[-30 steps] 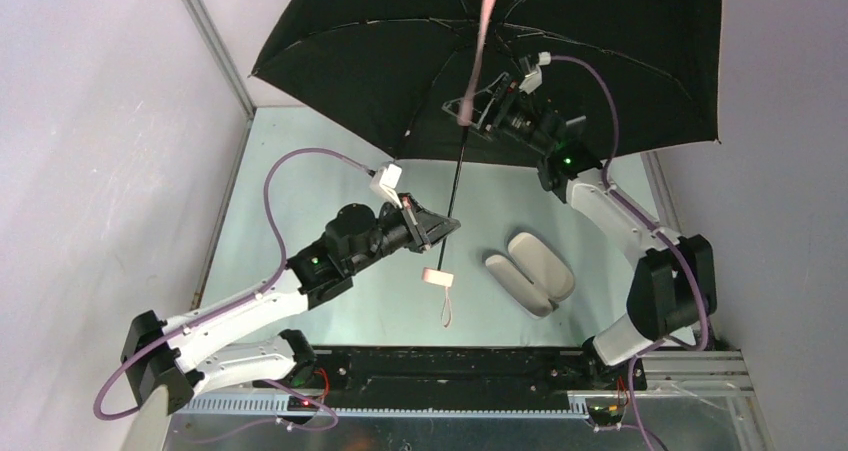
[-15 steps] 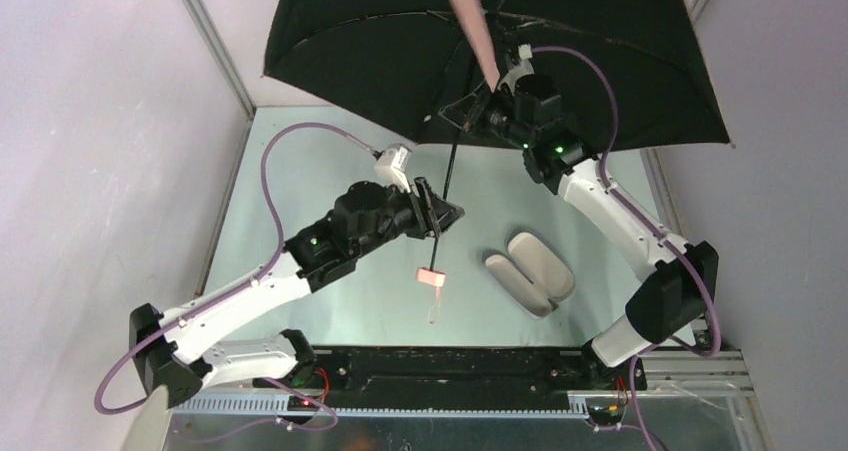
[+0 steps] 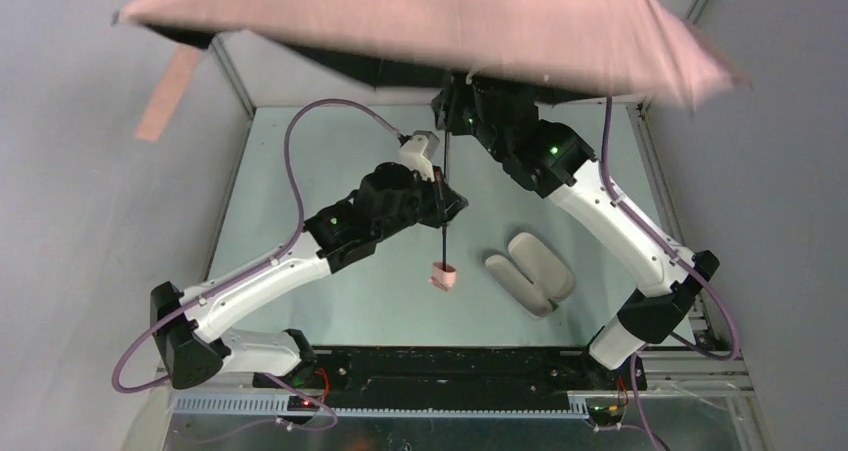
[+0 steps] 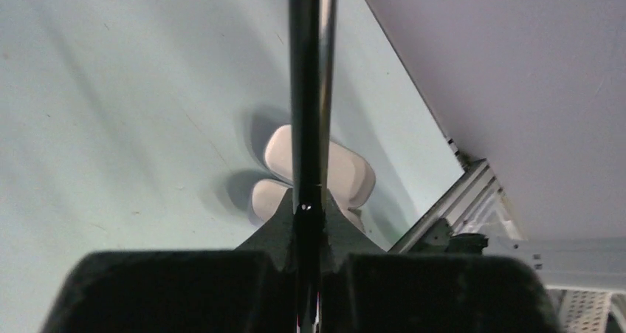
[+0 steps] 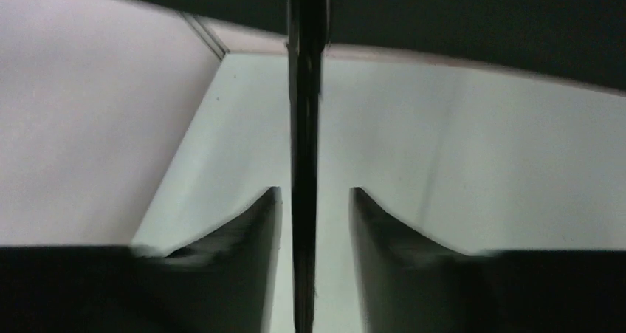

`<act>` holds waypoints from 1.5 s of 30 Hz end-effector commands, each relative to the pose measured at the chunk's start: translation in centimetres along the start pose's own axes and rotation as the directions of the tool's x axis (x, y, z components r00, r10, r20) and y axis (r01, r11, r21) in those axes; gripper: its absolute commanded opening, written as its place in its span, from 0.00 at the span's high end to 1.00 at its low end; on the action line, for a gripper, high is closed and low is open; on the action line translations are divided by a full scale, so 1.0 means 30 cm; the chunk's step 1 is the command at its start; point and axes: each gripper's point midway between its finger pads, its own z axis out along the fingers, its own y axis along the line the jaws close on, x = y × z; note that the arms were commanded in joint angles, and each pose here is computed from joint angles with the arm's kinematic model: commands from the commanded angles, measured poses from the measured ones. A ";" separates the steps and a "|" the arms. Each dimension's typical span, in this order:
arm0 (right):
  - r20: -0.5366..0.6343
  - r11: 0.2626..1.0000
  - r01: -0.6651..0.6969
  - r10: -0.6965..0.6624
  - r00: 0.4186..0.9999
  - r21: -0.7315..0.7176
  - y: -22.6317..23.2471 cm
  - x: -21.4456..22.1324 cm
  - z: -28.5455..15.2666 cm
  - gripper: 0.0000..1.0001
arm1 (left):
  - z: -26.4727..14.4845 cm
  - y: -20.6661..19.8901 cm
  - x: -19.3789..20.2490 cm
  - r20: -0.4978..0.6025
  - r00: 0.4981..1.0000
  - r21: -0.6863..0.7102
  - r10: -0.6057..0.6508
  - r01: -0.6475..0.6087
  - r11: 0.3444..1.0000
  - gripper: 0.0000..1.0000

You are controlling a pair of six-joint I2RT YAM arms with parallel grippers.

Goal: Put away the umbrella

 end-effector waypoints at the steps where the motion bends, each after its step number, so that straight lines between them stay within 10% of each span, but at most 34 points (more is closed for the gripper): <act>1: -0.084 0.999 0.027 -0.029 0.996 -0.028 -0.033 0.059 0.000 0.30 | 0.032 0.016 -0.109 0.112 0.984 0.030 -0.141 0.138 0.990 1.00; 7: -0.241 0.896 -0.322 0.254 0.937 -0.307 -0.151 0.144 0.012 0.01 | 0.063 0.004 -0.044 0.092 0.923 0.248 -0.373 0.341 0.907 1.00; 25: -0.277 0.491 -0.565 0.540 0.795 -0.663 -0.202 -0.027 0.014 0.01 | -0.030 -0.167 -0.121 0.031 0.914 0.501 -0.405 0.337 0.797 1.00; 45: -0.151 0.455 -0.654 0.740 0.655 -0.605 -0.159 -0.217 0.176 0.13 | -0.139 -0.339 -0.197 0.034 0.945 0.650 -0.325 0.226 0.726 1.00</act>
